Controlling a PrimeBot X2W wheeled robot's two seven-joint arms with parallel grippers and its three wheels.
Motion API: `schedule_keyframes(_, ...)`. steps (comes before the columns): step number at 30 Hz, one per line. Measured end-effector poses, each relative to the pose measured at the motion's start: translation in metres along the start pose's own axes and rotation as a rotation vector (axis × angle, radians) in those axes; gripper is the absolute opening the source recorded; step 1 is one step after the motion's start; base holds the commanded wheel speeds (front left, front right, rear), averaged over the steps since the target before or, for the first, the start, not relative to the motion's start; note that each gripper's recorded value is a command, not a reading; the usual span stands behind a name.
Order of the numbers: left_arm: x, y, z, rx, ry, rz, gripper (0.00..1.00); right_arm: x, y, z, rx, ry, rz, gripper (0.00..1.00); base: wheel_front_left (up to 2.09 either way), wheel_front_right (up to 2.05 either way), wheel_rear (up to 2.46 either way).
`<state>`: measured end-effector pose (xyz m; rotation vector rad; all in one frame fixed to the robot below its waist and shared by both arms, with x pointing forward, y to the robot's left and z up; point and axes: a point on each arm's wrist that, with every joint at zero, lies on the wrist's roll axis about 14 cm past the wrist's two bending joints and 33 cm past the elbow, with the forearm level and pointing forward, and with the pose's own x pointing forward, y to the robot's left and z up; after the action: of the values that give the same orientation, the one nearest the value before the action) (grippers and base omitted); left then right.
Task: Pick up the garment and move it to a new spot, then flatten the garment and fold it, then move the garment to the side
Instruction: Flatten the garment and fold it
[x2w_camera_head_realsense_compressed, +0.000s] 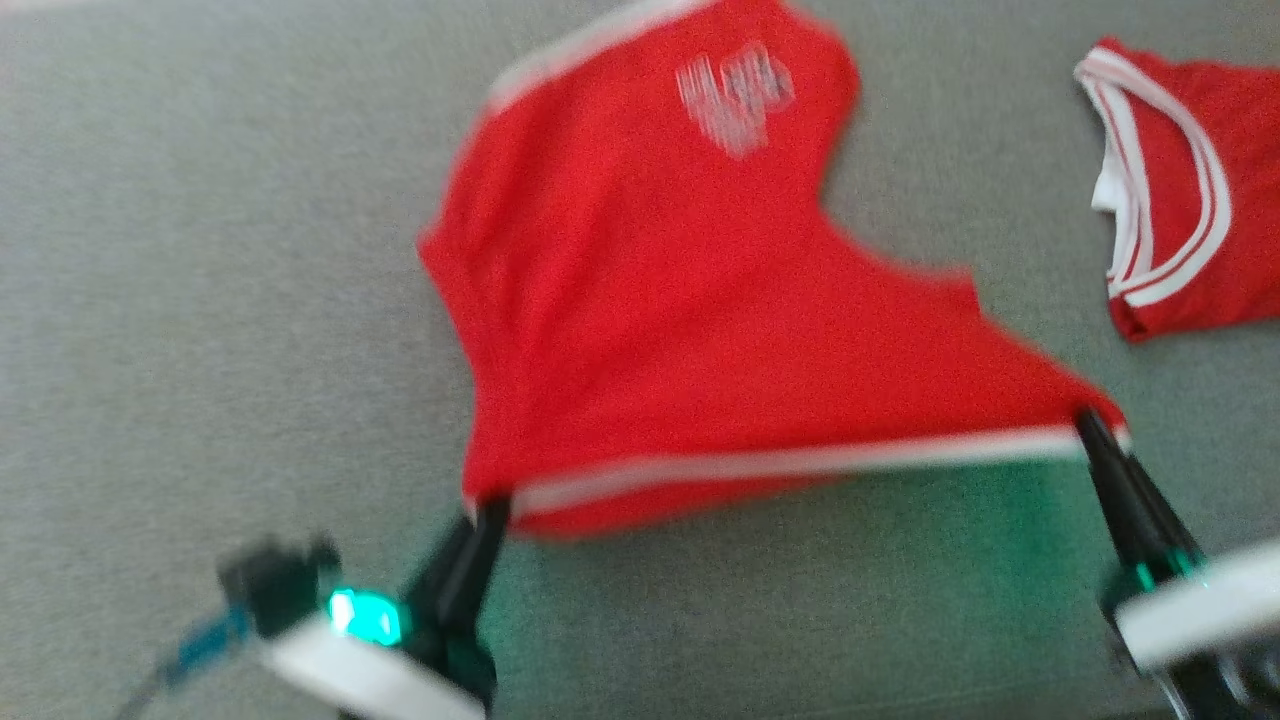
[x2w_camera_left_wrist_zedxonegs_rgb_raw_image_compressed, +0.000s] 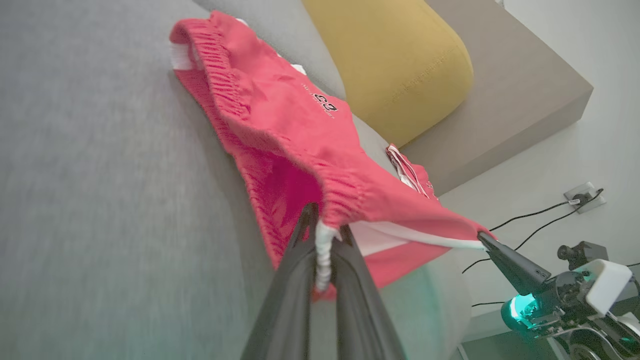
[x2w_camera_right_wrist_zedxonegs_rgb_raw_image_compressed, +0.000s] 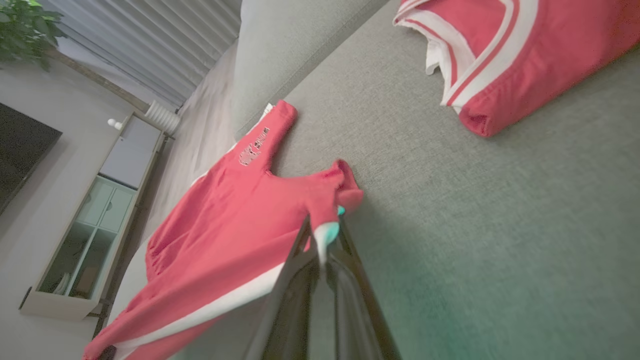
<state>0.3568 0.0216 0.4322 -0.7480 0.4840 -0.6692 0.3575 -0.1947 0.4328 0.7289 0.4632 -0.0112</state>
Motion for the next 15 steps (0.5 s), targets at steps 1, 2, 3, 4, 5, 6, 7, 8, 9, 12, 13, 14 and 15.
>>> schedule_keyframes(1, -0.01, -0.005, -0.006, -0.024, -0.002, 0.018, 0.0, -0.013, 0.0, -0.001, -0.003, 0.004, -0.003, 0.0, 0.0, 0.0, 0.0)
schedule_keyframes(2, -0.021, -0.009, -0.011, -0.05, -0.011, 0.038, 0.0, -0.025, 0.001, 0.0, 0.002, 0.001, -0.001, 0.0, 0.0, 0.0, 0.0)
schedule_keyframes(3, -0.029, -0.015, -0.014, -0.079, -0.023, 0.05, 0.0, -0.035, 0.003, 0.0, 0.009, -0.003, 0.002, 0.0, 0.0, 0.0, 0.0)
schedule_keyframes(4, -0.036, -0.021, -0.016, -0.112, -0.04, 0.058, 0.0, -0.044, 0.004, 0.001, 0.015, -0.006, 0.004, 0.0, 0.0, 0.0, 0.0)
schedule_keyframes(5, -0.041, -0.026, -0.014, -0.143, -0.068, 0.063, 0.0, -0.05, 0.005, 0.002, 0.019, -0.01, 0.008, 0.0, 0.0, 0.0, 0.0)
schedule_keyframes(6, -0.044, -0.03, -0.01, -0.166, -0.099, 0.065, 0.0, -0.052, 0.008, 0.003, 0.026, -0.014, 0.019, 0.0, 0.0, 0.0, 0.0)
schedule_keyframes(7, -0.046, -0.032, -0.005, -0.18, -0.124, 0.066, 0.0, -0.051, 0.012, 0.005, 0.026, -0.018, 0.033, 0.0, 0.0, 0.0, 0.0)
schedule_keyframes(8, -0.047, -0.034, -0.001, -0.185, -0.141, 0.064, 0.0, -0.048, 0.017, 0.007, 0.015, -0.021, 0.047, 0.0, 0.0, 0.0, 0.0)
schedule_keyframes(9, -0.048, -0.033, 0.002, -0.182, -0.149, 0.062, 0.0, -0.042, 0.023, 0.008, 0.004, -0.01, 0.066, 0.0, 0.0, 0.0, 0.0)
schedule_keyframes(12, -0.041, -0.034, 0.013, -0.195, -0.166, 0.034, 0.0, -0.015, 0.043, 0.017, -0.046, 0.005, 0.131, 0.0, 0.0, 0.0, 0.0)
schedule_keyframes(13, -0.037, -0.036, 0.019, -0.205, -0.174, 0.02, 0.0, -0.002, 0.051, 0.021, -0.054, 0.009, 0.158, 0.0, 0.0, 0.0, 0.0)
schedule_keyframes(14, -0.032, -0.038, 0.027, -0.218, -0.19, 0.001, 0.0, 0.011, 0.058, 0.026, -0.068, 0.011, 0.179, 0.0, 0.0, 0.0, 0.0)
schedule_keyframes(15, -0.027, -0.038, 0.037, -0.221, -0.213, -0.009, 0.0, 0.024, 0.064, 0.03, -0.096, 0.021, 0.192, 0.0, 0.0, 0.0, 0.0)
